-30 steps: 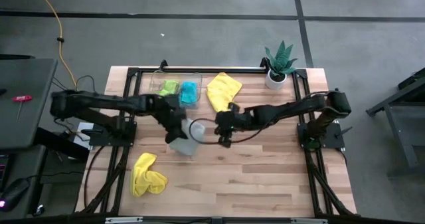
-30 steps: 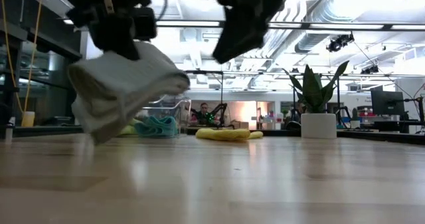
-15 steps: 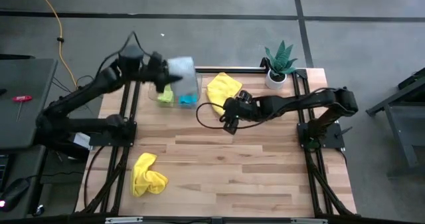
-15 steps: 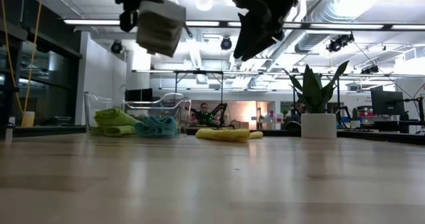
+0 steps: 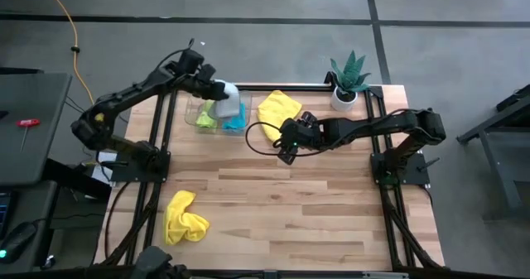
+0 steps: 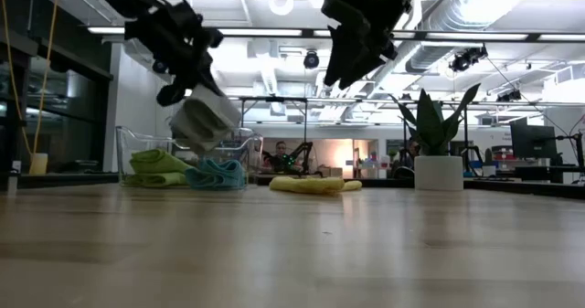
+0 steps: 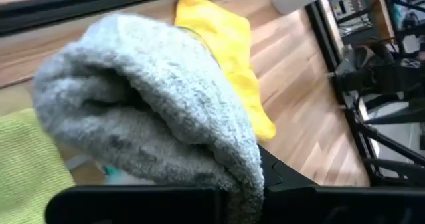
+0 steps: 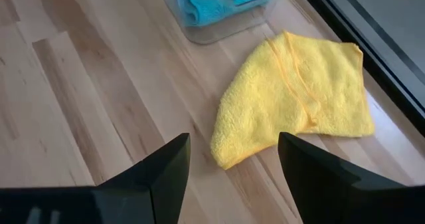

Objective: Fold microfiber towels
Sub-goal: Put the gray towel into the transparent bin

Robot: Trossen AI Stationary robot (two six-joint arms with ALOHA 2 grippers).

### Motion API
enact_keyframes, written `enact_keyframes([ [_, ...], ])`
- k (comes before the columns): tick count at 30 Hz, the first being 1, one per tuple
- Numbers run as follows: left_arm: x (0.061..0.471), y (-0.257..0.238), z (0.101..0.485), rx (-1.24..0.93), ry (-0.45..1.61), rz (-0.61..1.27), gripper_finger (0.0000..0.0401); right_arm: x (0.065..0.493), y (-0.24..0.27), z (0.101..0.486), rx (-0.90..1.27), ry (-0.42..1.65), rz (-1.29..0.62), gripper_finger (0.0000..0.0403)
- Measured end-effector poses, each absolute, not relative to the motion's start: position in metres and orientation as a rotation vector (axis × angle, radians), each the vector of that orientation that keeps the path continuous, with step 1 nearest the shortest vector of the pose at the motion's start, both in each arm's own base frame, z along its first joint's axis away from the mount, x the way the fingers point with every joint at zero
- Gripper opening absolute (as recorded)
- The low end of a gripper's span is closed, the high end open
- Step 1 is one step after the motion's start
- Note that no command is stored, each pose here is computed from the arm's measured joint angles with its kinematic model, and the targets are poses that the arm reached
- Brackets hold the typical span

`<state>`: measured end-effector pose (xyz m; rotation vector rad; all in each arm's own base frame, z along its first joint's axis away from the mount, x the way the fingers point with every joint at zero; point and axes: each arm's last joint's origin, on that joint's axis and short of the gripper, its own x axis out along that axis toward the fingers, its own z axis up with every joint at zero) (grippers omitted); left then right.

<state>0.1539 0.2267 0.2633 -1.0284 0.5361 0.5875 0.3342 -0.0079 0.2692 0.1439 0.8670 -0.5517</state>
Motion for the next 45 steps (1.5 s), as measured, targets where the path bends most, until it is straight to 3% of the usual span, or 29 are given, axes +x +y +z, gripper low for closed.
enact_keyframes([
  [8, 0.170, 0.235, 0.257, -1.161, 0.455, 0.600, 0.0007, 0.334, -0.008, 0.268, 0.162, 0.864, -0.562, 0.0222],
  [14, 0.180, 0.239, 0.278, -1.240, 0.246, 0.462, 0.0008, 0.334, -0.008, 0.269, 0.159, 0.858, -0.579, 0.0222],
  [23, 0.188, 0.211, 0.312, -1.115, 0.143, 0.341, 0.0009, 0.334, -0.009, 0.269, 0.149, 0.847, -0.610, 0.0222],
  [35, 0.157, 0.156, 0.247, -1.241, -0.217, 0.137, 0.0009, 0.331, -0.010, 0.267, 0.177, 0.862, -0.634, 0.0222],
  [40, 0.143, 0.145, 0.218, -1.221, -0.186, 0.086, 0.0009, 0.331, -0.012, 0.267, 0.208, 0.851, -0.660, 0.0222],
  [45, 0.137, 0.160, 0.197, -1.187, -0.130, 0.205, 0.0009, 0.331, -0.012, 0.267, 0.218, 0.848, -0.667, 0.0222],
])
